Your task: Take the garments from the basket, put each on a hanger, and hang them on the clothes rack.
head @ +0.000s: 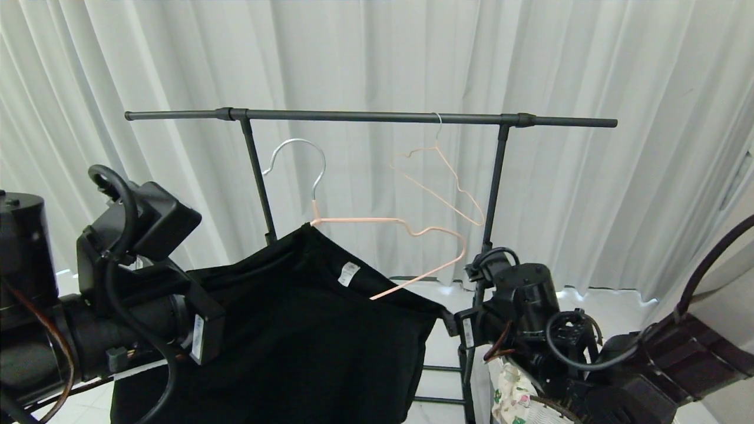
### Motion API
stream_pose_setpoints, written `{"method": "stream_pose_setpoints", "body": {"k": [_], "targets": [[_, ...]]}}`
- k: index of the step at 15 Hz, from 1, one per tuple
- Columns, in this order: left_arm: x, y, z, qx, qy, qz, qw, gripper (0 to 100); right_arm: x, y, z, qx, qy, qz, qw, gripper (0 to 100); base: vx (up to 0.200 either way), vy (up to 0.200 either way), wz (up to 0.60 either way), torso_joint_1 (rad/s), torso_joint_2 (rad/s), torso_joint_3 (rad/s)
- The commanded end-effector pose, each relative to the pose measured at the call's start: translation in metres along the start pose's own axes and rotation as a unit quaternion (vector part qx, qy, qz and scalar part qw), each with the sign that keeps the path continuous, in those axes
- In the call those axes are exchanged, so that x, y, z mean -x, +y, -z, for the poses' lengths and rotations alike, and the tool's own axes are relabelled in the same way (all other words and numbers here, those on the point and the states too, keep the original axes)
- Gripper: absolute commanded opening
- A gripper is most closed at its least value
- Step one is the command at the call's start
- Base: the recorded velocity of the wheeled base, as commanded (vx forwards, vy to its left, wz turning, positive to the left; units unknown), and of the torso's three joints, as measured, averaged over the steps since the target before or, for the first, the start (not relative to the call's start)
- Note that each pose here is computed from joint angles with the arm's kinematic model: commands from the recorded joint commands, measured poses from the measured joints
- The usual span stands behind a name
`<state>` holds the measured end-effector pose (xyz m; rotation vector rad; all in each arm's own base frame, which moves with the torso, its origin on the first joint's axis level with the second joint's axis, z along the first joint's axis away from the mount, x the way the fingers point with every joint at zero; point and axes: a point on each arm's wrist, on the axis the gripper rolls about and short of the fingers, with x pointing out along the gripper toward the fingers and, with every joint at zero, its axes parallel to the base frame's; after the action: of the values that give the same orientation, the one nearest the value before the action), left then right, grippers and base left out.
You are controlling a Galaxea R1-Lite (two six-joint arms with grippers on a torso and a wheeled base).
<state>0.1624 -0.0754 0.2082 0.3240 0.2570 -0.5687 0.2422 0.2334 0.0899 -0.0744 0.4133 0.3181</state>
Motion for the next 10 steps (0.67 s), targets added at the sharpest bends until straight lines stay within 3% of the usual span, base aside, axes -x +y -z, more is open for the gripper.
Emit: {"method": "stream_pose_setpoints", "body": {"k": [1,4,7,10], "targets": [[0.01,-0.003,0.009,-0.005,0.0,-0.002,1.0,0,0.003,-0.025,-0.023,-0.022,-0.031,0.029,0.9989,100,0.0,0.0,0.0,0.0,0.0,0.0],[0.014,-0.008,0.025,-0.025,0.023,0.006,0.9994,0,0.006,-0.041,-0.046,-0.038,-0.064,0.031,0.9967,100,0.0,0.0,0.0,0.0,0.0,0.0],[0.007,-0.009,0.032,-0.041,0.044,0.012,0.9981,0,0.014,-0.045,-0.064,-0.037,-0.091,0.009,0.9951,100,0.0,0.0,0.0,0.0,0.0,0.0],[-0.004,-0.009,0.035,-0.039,0.064,0.019,0.997,0,0.022,-0.05,-0.074,-0.037,-0.103,0.001,0.994,100,0.0,0.0,0.0,0.0,0.0,0.0]]}}
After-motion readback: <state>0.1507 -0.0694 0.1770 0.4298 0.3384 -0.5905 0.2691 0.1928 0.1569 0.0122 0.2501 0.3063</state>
